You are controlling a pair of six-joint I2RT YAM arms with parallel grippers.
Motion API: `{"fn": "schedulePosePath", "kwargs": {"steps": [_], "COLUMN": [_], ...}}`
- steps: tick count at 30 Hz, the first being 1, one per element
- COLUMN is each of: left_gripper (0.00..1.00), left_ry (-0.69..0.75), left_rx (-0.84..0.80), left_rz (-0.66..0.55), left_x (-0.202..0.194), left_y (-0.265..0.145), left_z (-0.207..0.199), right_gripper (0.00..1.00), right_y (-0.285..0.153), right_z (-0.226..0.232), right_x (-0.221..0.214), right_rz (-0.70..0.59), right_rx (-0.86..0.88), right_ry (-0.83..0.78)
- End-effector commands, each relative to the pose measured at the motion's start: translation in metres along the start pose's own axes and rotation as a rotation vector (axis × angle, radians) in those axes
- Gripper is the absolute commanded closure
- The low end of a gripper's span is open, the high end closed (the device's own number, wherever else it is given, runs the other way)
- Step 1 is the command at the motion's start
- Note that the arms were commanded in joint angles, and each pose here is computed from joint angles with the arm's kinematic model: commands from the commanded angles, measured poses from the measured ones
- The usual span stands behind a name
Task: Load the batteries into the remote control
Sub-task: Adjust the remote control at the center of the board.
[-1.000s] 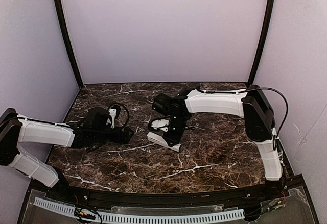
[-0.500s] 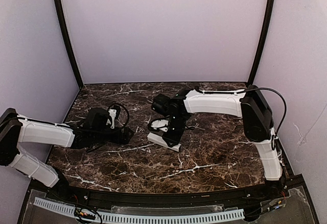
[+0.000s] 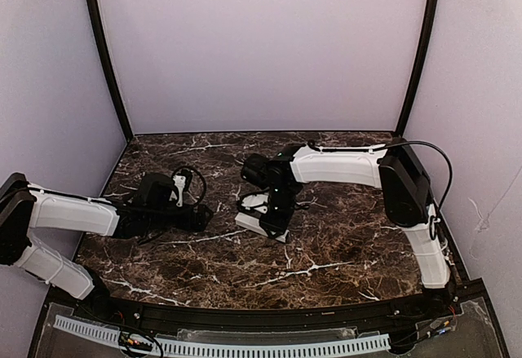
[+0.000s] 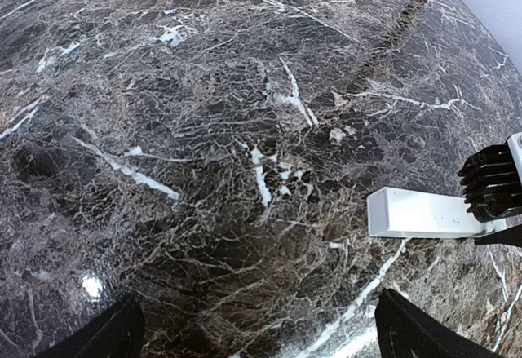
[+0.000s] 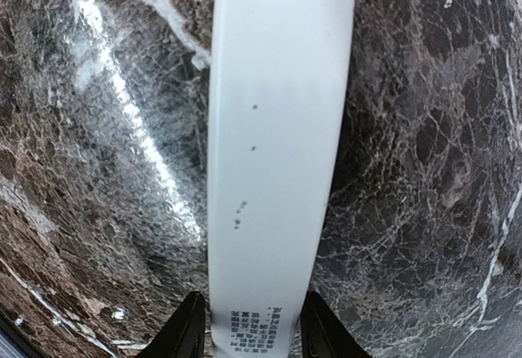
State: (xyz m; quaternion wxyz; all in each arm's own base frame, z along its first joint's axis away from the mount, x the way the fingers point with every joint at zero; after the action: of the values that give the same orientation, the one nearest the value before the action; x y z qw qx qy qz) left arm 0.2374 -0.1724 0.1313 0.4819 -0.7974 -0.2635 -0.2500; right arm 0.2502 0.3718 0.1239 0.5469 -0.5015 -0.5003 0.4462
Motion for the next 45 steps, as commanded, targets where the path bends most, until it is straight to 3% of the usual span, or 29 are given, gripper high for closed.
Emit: {"fn": "schedulePosePath", "kwargs": {"steps": [1,17,28,33,41,45], "left_gripper": [0.0,0.0,0.15,0.17,0.18,0.18], "left_ry": [-0.027,-0.08,-0.133,-0.128,-0.154,-0.141], "left_rx": [-0.018,-0.17,-0.335,-0.342,-0.328,-0.326], "left_rz": [-0.015,0.04,0.165,0.216,0.221,0.218], "left_x": [0.002,-0.004,-0.023,-0.034,-0.033,-0.028], "left_y": [-0.004,-0.007,0.007,0.02,0.033,0.036], "left_z": [0.003,0.002,-0.011,-0.024,-0.03,-0.035], "right_gripper": [0.63,0.82,0.83,0.77,0.43,0.41], "right_y": [0.008,0.003,0.005,0.005,-0.009,-0.027], "right_z": [-0.001,0.013,0.032,0.032,0.029,0.028], "right_x": [0.007,-0.004,-0.013,-0.012,-0.012,-0.008], "right_rz": [0.008,-0.037,-0.052,-0.062,-0.106,-0.161], "right_rx": [-0.002,0.039,0.042,0.03,-0.022,-0.045], "right_ry": [-0.007,-0.033,-0.073,-0.071,-0.052,-0.045]}}
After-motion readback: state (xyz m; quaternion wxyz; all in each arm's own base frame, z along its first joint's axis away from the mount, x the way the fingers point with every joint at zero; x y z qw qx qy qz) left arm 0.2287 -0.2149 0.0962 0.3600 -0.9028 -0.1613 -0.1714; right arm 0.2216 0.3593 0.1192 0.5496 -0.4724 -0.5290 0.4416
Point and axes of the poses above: each gripper's point midway between its finger pads, its own y axis out along the fingers, its own z axis along the line the jaws close on, x = y × z, the point moved 9 cm from there along -y, back along the fingers, and after that the axes turned 15 degrees about -y, right-handed, at the moved point
